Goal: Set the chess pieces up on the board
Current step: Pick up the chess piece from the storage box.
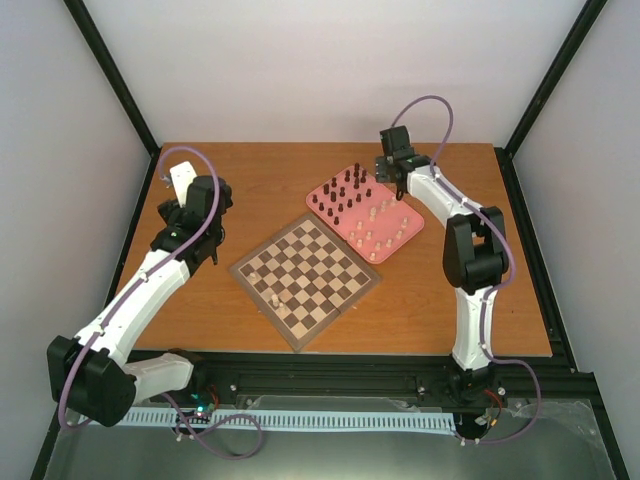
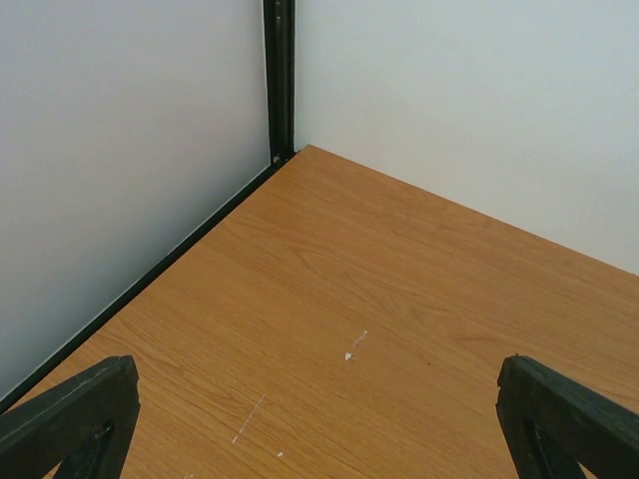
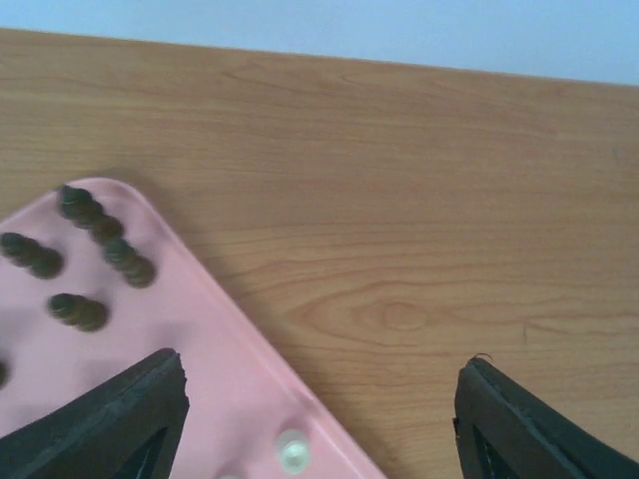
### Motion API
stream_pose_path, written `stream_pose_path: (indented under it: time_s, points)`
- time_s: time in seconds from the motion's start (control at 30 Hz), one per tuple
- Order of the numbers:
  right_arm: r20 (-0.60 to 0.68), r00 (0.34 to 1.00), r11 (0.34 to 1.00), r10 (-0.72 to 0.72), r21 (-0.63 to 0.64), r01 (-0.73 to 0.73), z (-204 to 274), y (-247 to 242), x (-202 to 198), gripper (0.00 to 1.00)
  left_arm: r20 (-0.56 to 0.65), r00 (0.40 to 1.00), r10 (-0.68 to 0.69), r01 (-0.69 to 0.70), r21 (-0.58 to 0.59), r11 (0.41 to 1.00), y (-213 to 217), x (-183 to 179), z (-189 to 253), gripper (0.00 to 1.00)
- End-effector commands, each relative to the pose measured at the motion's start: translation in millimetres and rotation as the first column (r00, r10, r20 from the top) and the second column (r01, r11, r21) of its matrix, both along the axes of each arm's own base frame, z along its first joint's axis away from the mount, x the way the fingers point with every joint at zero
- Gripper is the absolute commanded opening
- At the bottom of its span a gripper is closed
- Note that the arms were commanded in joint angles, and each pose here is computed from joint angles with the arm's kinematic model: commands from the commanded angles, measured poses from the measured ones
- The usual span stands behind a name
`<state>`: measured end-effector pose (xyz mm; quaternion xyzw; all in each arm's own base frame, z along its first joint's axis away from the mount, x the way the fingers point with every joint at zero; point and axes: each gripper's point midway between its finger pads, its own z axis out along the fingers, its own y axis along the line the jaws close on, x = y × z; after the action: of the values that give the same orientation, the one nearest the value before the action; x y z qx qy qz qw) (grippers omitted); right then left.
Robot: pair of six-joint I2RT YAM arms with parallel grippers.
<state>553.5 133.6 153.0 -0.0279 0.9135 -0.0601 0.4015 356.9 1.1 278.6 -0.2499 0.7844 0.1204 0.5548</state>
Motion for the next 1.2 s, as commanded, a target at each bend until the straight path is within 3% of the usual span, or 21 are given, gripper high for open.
stream_pose_path:
  time_s: [0.0, 0.07, 0.2, 1.17]
  points:
    - [-0.069, 0.996, 0.998, -0.061, 0.009, 0.061, -27.5, -13.7, 7.3, 0.68, 0.042, 0.999, 0.007, -0.007, -0.009, 1.0, 1.4, 2.6, 19.3, 1.0]
    - [-0.093, 0.993, 0.997, -0.07, 0.027, 0.073, -39.8, -17.9, 9.2, 0.56, 0.039, 0.999, 0.006, -0.005, -0.009, 1.0, 1.0, 2.9, 18.4, 1.0]
    - [-0.13, 0.989, 0.997, -0.064, 0.037, 0.069, -58.3, -17.7, 9.0, 0.49, 0.036, 0.999, 0.007, -0.006, -0.008, 1.0, 1.0, 3.5, 16.9, 1.0]
    - [-0.252, 0.966, 0.997, -0.063, 0.033, 0.073, -116.3, -24.1, -6.2, 0.31, 0.027, 1.0, -0.004, 0.004, -0.011, 1.0, -2.9, 10.0, 13.5, 1.0]
